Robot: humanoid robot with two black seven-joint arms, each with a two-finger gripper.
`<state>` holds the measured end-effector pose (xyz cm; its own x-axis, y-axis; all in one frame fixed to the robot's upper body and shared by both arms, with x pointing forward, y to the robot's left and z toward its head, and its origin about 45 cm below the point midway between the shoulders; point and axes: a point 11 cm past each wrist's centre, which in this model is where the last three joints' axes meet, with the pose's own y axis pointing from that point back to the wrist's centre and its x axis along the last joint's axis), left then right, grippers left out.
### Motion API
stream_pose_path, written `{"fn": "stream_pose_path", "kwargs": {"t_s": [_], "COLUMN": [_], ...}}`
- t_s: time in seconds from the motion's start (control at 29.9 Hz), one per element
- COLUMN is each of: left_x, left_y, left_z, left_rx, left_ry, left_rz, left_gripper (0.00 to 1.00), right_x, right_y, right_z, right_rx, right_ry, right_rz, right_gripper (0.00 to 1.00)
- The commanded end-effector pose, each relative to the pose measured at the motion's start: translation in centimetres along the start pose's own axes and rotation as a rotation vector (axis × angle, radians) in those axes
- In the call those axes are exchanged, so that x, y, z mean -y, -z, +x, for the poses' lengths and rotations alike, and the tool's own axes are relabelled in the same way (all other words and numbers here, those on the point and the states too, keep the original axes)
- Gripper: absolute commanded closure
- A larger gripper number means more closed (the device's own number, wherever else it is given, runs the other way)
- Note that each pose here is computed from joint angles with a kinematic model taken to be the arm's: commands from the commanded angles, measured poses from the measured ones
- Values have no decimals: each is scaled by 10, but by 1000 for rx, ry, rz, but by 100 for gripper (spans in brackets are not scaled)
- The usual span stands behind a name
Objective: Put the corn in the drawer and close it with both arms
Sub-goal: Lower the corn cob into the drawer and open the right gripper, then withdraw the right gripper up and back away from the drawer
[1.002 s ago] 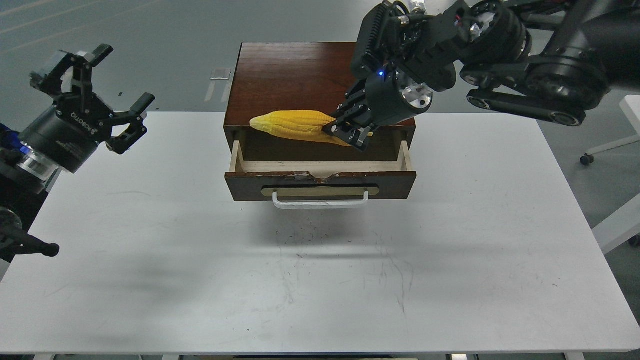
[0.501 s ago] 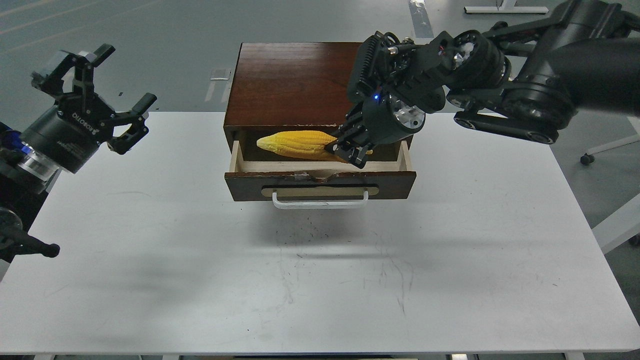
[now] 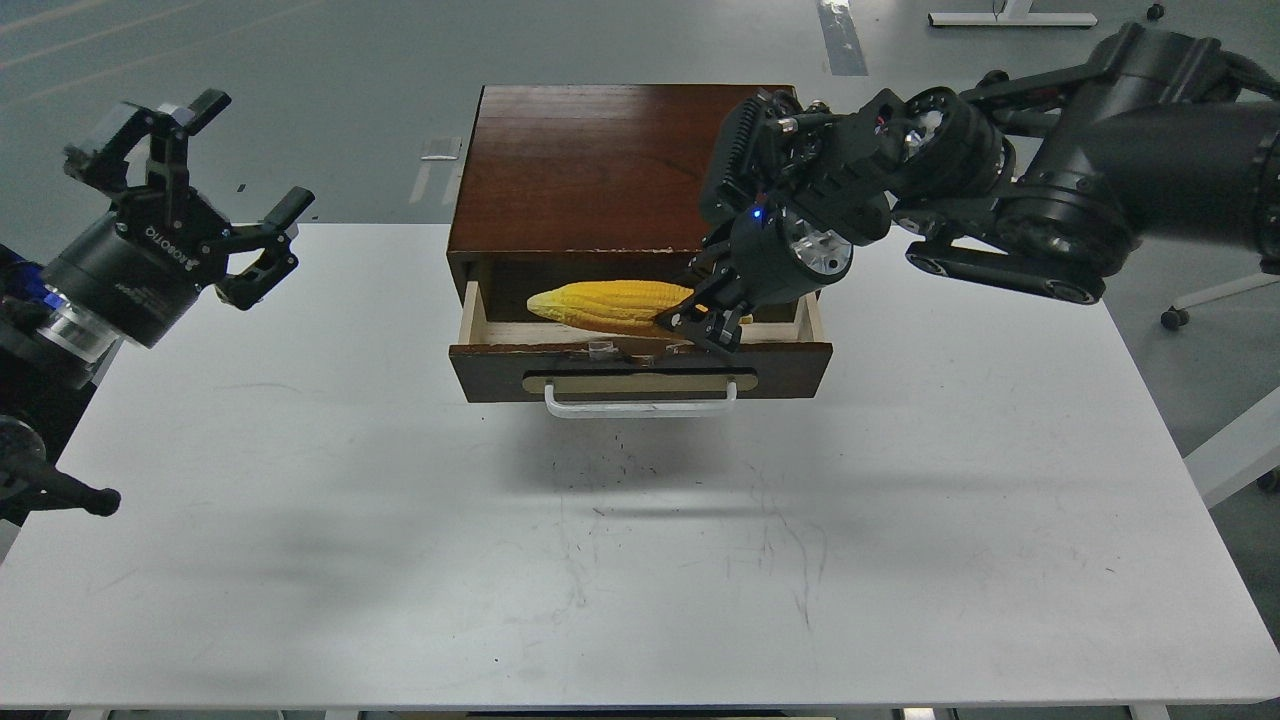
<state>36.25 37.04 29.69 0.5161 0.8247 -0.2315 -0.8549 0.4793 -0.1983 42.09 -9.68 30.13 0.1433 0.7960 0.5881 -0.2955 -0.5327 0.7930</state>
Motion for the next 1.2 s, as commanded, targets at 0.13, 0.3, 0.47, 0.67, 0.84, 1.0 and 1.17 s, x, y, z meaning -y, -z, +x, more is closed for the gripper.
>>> {"fn": "stream_pose_path", "kwargs": {"t_s": [0.13,0.3,0.47,0.67,0.84,1.0,1.17], "left_x": [0,0,0,0,0,0,2], "left_y": [0,0,-1,0,0,1,3], "left_z": [0,0,0,0,0,-1,-2], "left_rx": [0,0,2,0,-1,-3,-10], "left_ry": [0,0,0,0,0,1,4], "left_rz": [0,0,-1,0,-1,-1,-2], "left_gripper": [1,1,1,1,1,1,1], "right_x": [0,-5,-32,-79,-137,-166,-175], "right_y": [0,-1,-10,-20,-44,-63,-79], "right_z": [-1,4,25,51,43,-10,-83], "right_rx": [9,9,62,221,474,814,1260], "right_ry": [-1,-19,-111,-289,-515,-704,-995], "right_rz": [2,-2,-27,-32,-52,-46,-7], "right_gripper": [43,29,11,5,4,4,4]}}
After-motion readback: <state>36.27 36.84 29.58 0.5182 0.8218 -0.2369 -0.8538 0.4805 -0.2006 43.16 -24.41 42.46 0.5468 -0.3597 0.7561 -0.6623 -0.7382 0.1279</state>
